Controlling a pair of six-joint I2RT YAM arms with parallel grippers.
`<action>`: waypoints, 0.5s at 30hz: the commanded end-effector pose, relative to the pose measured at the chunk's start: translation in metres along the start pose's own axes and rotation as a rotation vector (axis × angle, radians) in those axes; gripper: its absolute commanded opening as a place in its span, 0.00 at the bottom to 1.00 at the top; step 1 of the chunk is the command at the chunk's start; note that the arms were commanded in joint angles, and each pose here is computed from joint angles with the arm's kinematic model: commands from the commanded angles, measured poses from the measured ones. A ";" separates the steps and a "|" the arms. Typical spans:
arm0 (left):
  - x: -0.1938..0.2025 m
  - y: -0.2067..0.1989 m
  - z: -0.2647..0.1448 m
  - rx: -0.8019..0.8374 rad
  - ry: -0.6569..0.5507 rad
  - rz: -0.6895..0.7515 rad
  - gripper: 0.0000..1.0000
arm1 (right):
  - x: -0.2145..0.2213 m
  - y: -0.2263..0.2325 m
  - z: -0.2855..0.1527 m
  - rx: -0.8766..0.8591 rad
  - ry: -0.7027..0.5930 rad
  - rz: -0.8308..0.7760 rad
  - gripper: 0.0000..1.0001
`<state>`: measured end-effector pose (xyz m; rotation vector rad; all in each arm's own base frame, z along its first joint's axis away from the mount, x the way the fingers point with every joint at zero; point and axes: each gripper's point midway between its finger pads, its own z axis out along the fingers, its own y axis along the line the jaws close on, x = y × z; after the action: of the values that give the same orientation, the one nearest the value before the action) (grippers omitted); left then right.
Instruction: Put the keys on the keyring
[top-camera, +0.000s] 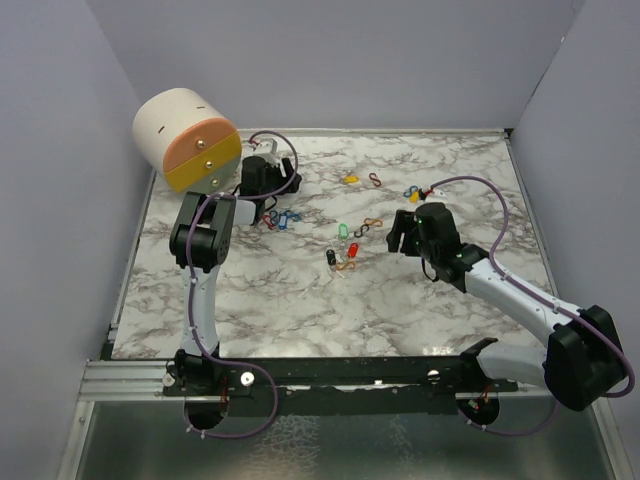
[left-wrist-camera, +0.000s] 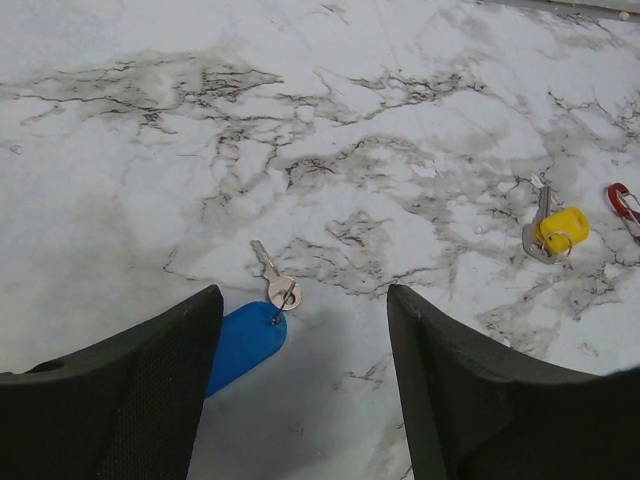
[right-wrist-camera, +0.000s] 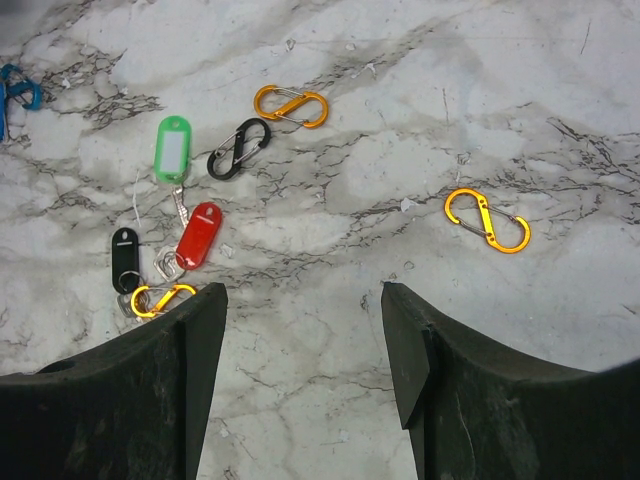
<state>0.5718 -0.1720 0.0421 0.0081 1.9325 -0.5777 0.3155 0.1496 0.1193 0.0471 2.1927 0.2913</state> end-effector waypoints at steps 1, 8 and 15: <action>0.025 -0.010 -0.005 0.019 0.068 0.007 0.67 | -0.006 0.006 -0.004 -0.037 -0.030 -0.001 0.63; 0.027 -0.013 -0.005 -0.001 0.064 0.027 0.65 | -0.005 0.005 -0.004 -0.036 -0.029 -0.003 0.63; 0.026 -0.007 -0.005 -0.033 0.054 0.033 0.56 | -0.005 0.005 -0.003 -0.033 -0.029 -0.003 0.63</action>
<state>0.5641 -0.1886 0.0383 0.0536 1.9328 -0.5717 0.3150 0.1499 0.1193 0.0456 2.1918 0.2954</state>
